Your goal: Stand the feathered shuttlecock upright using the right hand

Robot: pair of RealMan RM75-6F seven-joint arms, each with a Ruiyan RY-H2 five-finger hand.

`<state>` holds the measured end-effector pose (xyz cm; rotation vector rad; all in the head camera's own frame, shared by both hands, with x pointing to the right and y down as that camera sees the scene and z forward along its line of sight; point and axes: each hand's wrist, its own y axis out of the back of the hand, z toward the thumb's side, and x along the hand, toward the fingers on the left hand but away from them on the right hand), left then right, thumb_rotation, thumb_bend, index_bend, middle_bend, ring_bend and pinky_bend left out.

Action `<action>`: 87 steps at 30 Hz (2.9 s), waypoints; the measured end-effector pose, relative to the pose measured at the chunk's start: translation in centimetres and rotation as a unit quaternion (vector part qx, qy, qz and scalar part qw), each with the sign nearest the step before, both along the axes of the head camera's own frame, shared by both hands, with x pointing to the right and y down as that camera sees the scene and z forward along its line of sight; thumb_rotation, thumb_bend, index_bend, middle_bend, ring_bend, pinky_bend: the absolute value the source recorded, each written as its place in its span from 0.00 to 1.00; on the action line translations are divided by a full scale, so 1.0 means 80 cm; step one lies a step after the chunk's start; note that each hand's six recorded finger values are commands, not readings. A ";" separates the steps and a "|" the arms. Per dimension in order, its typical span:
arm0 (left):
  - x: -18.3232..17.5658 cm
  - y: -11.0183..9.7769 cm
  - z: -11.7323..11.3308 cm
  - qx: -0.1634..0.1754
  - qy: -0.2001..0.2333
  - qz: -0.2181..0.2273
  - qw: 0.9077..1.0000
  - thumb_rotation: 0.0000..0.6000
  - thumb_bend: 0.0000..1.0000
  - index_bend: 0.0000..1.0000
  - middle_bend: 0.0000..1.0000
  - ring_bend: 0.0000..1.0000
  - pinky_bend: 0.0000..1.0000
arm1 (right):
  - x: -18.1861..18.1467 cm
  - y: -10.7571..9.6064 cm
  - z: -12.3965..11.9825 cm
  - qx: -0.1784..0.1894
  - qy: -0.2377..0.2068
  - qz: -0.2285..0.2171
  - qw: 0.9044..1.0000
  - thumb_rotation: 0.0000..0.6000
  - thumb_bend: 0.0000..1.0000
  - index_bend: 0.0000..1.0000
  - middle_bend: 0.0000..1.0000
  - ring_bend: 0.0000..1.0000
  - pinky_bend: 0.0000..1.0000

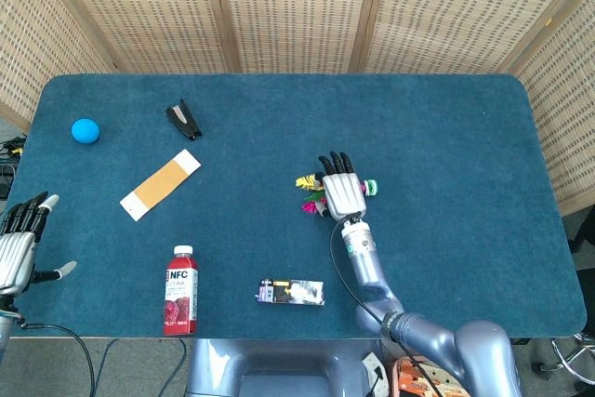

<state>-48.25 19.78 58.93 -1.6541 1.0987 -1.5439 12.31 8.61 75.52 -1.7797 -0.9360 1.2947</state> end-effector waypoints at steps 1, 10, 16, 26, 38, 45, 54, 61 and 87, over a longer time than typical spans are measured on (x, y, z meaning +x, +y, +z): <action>0.000 0.000 0.000 0.000 0.000 0.000 1.000 1.00 0.00 0.00 0.00 0.00 0.00 | 0.001 -0.001 0.001 0.000 0.001 0.000 1.000 1.00 0.27 0.50 0.16 0.00 0.00; 0.004 0.001 -0.001 0.002 0.002 0.004 1.000 1.00 0.00 0.00 0.00 0.00 0.00 | 0.005 -0.006 0.002 0.008 -0.002 0.005 1.000 1.00 0.31 0.56 0.21 0.00 0.00; 0.005 0.001 -0.002 0.001 0.003 0.006 1.000 1.00 0.00 0.00 0.00 0.00 0.00 | 0.003 -0.006 -0.001 0.014 -0.010 0.009 1.000 1.00 0.31 0.57 0.22 0.00 0.00; 0.005 0.001 -0.005 0.004 0.006 0.006 1.000 1.00 0.00 0.00 0.00 0.00 0.00 | -0.003 -0.003 0.003 0.007 -0.013 0.008 1.000 1.00 0.39 0.57 0.22 0.00 0.00; 0.006 0.001 -0.005 0.004 0.007 0.008 1.000 1.00 0.00 0.00 0.00 0.00 0.00 | -0.005 -0.006 0.003 0.010 -0.014 0.011 1.000 1.00 0.40 0.60 0.22 0.00 0.00; 0.006 0.001 -0.005 0.004 0.007 0.007 1.000 1.00 0.00 0.00 0.00 0.00 0.00 | -0.005 -0.006 0.000 0.013 -0.017 0.012 1.000 1.00 0.40 0.61 0.23 0.00 0.00; 0.009 0.002 -0.007 0.007 0.008 0.012 1.000 1.00 0.00 0.00 0.00 0.00 0.00 | -0.002 -0.018 -0.034 0.029 -0.065 0.039 0.997 1.00 0.40 0.62 0.24 0.00 0.00; 0.012 0.003 -0.011 0.013 0.009 0.016 1.000 1.00 0.00 0.00 0.00 0.00 0.00 | 0.016 -0.029 -0.073 0.017 -0.128 0.095 0.987 1.00 0.40 0.62 0.24 0.00 0.00; 0.022 0.007 -0.017 0.023 0.001 0.028 0.999 1.00 0.00 0.00 0.00 0.00 0.00 | 0.170 -0.041 -0.123 -0.001 -0.190 0.309 0.932 1.00 0.40 0.63 0.25 0.00 0.00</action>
